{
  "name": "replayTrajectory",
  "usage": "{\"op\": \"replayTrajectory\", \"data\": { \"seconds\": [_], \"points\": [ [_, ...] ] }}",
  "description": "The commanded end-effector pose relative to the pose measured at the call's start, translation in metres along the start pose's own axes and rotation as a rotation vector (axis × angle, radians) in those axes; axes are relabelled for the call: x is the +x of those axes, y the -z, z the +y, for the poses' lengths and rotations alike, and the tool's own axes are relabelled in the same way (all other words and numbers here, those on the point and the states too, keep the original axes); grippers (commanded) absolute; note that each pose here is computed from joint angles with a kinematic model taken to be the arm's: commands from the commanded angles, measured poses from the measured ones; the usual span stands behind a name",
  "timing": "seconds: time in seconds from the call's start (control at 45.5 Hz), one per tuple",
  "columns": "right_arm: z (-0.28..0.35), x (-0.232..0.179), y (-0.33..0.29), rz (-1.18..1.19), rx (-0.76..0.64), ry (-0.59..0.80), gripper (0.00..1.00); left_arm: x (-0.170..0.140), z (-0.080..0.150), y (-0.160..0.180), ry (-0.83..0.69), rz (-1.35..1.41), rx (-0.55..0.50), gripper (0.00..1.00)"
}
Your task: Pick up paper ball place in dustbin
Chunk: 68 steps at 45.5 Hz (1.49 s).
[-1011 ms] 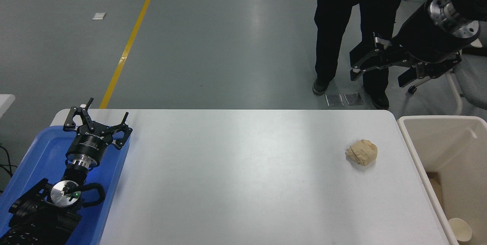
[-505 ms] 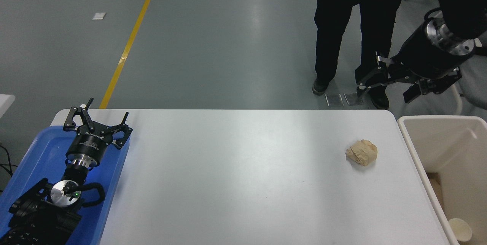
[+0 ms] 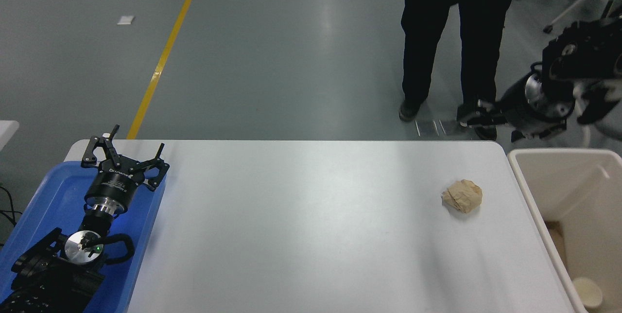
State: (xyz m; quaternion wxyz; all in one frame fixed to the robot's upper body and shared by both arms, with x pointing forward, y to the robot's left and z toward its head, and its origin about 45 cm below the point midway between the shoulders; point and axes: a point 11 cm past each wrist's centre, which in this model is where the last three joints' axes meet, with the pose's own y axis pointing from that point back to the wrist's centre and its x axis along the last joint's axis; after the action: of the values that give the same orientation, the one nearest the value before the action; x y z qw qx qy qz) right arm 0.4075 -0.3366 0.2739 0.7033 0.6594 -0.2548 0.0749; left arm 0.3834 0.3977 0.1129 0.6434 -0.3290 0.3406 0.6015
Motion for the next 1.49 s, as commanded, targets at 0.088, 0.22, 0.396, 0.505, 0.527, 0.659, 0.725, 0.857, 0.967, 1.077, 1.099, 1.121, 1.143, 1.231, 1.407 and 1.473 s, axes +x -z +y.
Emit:
{"op": "replayTrajectory", "data": {
  "seconds": [0.088,0.22,0.396,0.505,0.527,0.659,0.725,0.857,0.967,1.077,1.099,1.121,1.143,1.231,1.407,1.473],
  "points": [
    [-0.079,-0.044,-0.023,-0.080,-0.017,-0.015,0.99,0.000,0.000,0.000,0.000,0.000,0.000,0.99],
    [-0.108,-0.067,-0.026,-0.175,0.007,0.014,0.99,0.000,0.000,0.000,0.000,0.001,-0.001,0.99],
    [-0.138,-0.089,-0.013,-0.202,0.021,0.024,0.98,0.000,0.000,0.000,-0.001,0.000,-0.001,0.99],
    [-0.154,-0.092,-0.006,-0.177,0.020,-0.008,0.98,0.000,0.000,0.000,0.000,0.001,-0.001,0.99],
    [-0.157,-0.092,-0.006,-0.169,0.017,-0.016,0.98,0.000,0.000,0.000,-0.001,0.000,-0.001,0.99],
    [-0.173,-0.100,-0.003,-0.138,0.008,-0.048,0.98,0.000,0.000,0.000,0.000,0.001,-0.001,0.99],
    [-0.179,-0.106,-0.006,-0.130,-0.001,-0.055,0.98,0.000,0.000,0.000,0.000,0.001,-0.001,0.99],
    [-0.187,-0.112,-0.011,-0.103,-0.021,-0.073,0.98,0.000,0.000,0.000,0.000,0.000,0.000,0.99],
    [-0.188,-0.114,-0.016,-0.068,-0.066,-0.073,0.95,0.000,0.000,0.000,0.000,0.000,0.000,0.99],
    [-0.188,-0.113,-0.022,-0.050,-0.104,-0.076,0.94,0.000,0.000,0.000,0.000,0.001,-0.001,0.99],
    [-0.188,-0.114,-0.023,-0.050,-0.104,-0.073,0.94,0.000,0.000,0.000,0.000,0.001,-0.001,0.99],
    [-0.188,-0.114,-0.022,-0.052,-0.103,-0.073,0.94,0.000,0.000,0.000,0.000,0.000,0.000,0.99],
    [-0.188,-0.114,-0.022,-0.052,-0.103,-0.073,0.94,0.000,0.000,0.000,-0.001,0.000,-0.001,0.99],
    [-0.189,-0.117,-0.023,-0.060,-0.101,-0.067,0.94,0.000,0.000,0.000,0.000,0.001,-0.001,0.99],
    [-0.190,-0.118,-0.015,-0.098,-0.077,-0.067,0.92,0.000,0.000,0.000,0.000,0.001,-0.001,0.99],
    [-0.190,-0.116,-0.013,-0.116,-0.069,-0.084,0.88,0.000,0.000,0.000,0.000,0.001,-0.001,0.99]
  ]
}}
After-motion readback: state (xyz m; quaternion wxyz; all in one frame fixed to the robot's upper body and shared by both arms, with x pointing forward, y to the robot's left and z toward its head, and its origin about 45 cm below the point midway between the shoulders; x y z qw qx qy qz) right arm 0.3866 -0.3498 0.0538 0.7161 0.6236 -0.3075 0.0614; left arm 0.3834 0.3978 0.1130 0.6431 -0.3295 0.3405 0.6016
